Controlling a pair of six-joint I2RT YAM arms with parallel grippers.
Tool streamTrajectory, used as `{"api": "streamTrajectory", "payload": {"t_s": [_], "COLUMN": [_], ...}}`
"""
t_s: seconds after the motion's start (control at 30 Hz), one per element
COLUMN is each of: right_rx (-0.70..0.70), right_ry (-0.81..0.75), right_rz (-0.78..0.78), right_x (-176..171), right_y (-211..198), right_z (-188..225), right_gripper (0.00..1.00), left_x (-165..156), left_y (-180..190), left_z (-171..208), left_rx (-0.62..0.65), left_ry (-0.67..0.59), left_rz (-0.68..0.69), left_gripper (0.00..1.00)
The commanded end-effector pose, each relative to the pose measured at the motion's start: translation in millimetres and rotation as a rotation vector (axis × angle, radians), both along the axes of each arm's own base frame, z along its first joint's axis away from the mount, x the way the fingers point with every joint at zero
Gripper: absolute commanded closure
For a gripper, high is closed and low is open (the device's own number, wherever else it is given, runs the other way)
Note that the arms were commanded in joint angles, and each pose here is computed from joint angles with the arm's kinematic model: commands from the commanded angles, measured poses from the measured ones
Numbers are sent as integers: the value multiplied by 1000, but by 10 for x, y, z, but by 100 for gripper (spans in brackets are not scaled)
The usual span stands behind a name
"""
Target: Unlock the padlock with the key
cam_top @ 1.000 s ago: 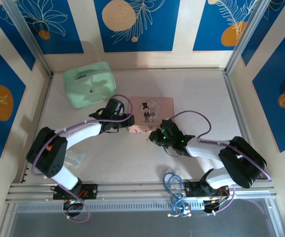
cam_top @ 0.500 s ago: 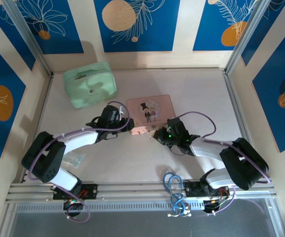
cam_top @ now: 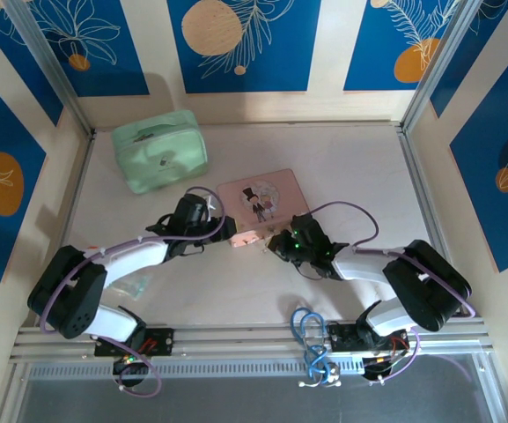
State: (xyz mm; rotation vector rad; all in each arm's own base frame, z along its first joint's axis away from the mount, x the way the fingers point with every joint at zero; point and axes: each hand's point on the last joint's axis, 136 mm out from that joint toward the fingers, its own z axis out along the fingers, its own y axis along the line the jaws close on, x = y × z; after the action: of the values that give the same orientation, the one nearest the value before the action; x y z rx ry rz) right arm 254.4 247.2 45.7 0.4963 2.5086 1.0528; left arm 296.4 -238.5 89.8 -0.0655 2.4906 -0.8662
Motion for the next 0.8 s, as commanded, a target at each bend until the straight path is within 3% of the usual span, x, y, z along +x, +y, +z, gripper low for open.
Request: {"api": "streamTrajectory", "payload": {"t_s": [0.0, 0.3, 0.47, 0.77], "right_rx": [-75, -83, -85, -84], "right_ry": [50, 44, 45, 34], "right_rz": [-28, -51, -59, -50], "right_x": [-123, -117, -116, -154], "right_y": [-95, -164, -191, -160], "right_z": [-143, -140, -156, -120], "right_gripper": [100, 100, 100, 100], "left_x": [-42, -130, -208, -372], "left_y": [187, 164, -147, -593], "left_z": [-117, 355, 521, 411], "left_rx": [114, 116, 85, 57], "left_ry": [60, -44, -62, -41], "left_rz": [21, 48, -20, -102], "left_gripper": [46, 50, 54, 56]}}
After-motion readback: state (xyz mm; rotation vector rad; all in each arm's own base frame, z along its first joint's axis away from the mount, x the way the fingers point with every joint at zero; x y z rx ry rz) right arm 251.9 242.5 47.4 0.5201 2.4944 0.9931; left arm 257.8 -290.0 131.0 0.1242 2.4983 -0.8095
